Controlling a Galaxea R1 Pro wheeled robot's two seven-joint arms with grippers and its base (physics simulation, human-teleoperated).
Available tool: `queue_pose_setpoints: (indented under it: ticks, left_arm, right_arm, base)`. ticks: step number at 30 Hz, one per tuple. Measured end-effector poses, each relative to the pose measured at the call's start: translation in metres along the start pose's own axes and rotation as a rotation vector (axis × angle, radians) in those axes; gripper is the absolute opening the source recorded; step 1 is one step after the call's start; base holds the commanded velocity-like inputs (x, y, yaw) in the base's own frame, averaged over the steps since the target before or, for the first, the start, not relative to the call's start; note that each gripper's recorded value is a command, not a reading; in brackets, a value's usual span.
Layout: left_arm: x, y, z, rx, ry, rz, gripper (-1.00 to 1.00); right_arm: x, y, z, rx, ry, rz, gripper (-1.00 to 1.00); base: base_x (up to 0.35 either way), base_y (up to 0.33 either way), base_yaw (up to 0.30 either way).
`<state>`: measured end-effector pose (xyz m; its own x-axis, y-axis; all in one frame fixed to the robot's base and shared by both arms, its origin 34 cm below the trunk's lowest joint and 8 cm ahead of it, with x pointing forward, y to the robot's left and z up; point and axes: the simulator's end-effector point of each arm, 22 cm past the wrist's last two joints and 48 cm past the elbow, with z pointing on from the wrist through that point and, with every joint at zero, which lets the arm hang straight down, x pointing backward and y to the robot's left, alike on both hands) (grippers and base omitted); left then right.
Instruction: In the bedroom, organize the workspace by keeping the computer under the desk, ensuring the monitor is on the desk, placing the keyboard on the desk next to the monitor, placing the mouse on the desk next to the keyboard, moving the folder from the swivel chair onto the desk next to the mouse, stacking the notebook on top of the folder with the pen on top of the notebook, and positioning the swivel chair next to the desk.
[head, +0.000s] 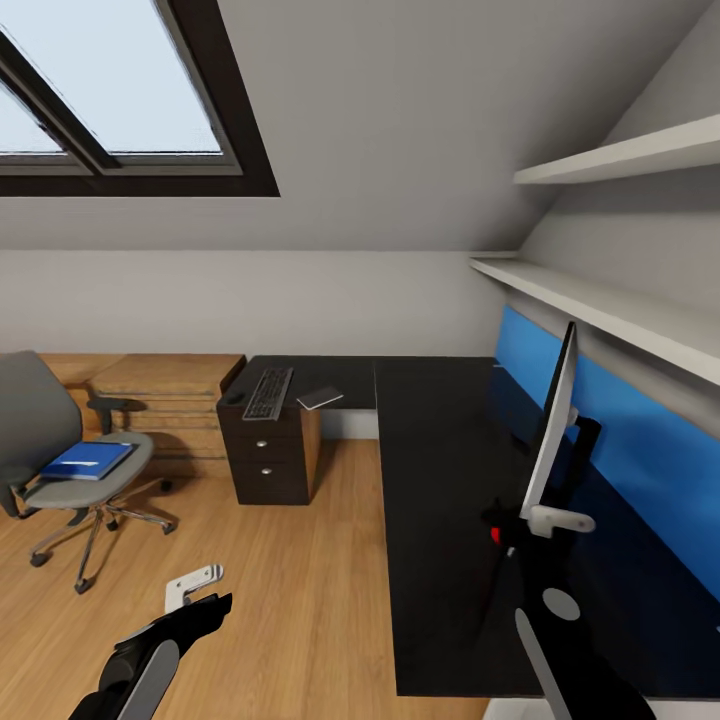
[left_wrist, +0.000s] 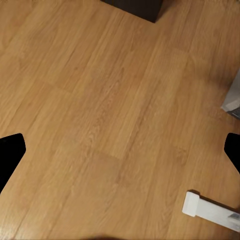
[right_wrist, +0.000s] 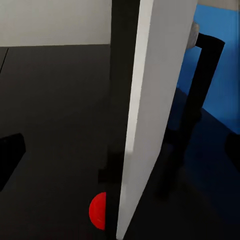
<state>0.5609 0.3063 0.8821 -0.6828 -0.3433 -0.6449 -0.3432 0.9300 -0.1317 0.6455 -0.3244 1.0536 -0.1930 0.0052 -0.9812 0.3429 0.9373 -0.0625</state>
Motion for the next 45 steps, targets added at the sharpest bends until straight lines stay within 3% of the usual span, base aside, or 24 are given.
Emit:
queue_pose_setpoints:
  ticks: [4, 11, 20, 45]
  left_arm:
    - [0.001, -0.001, 0.000, 0.001, 0.001, 0.003, 1.00]
    - [0.013, -0.013, 0.001, 0.017, 0.020, 0.044, 1.00]
    - [0.014, -0.014, 0.001, 0.017, 0.021, 0.048, 1.00]
    - [0.014, -0.015, 0.001, 0.019, 0.021, 0.049, 1.00]
  right_arm:
    - [0.000, -0.003, 0.000, 0.009, 0.000, 0.000, 1.00]
    - [0.001, -0.009, 0.002, 0.023, 0.003, 0.004, 1.00]
    - [0.001, -0.014, 0.003, 0.034, 0.004, 0.007, 1.00]
    - [0.000, -0.013, 0.002, 0.032, 0.003, 0.009, 1.00]
  base:
    - [0.140, 0.000, 0.000]
    - [0.123, -0.023, 0.000]
    - [0.045, -0.106, 0.000]
    - [-0.084, -0.280, 0.000]
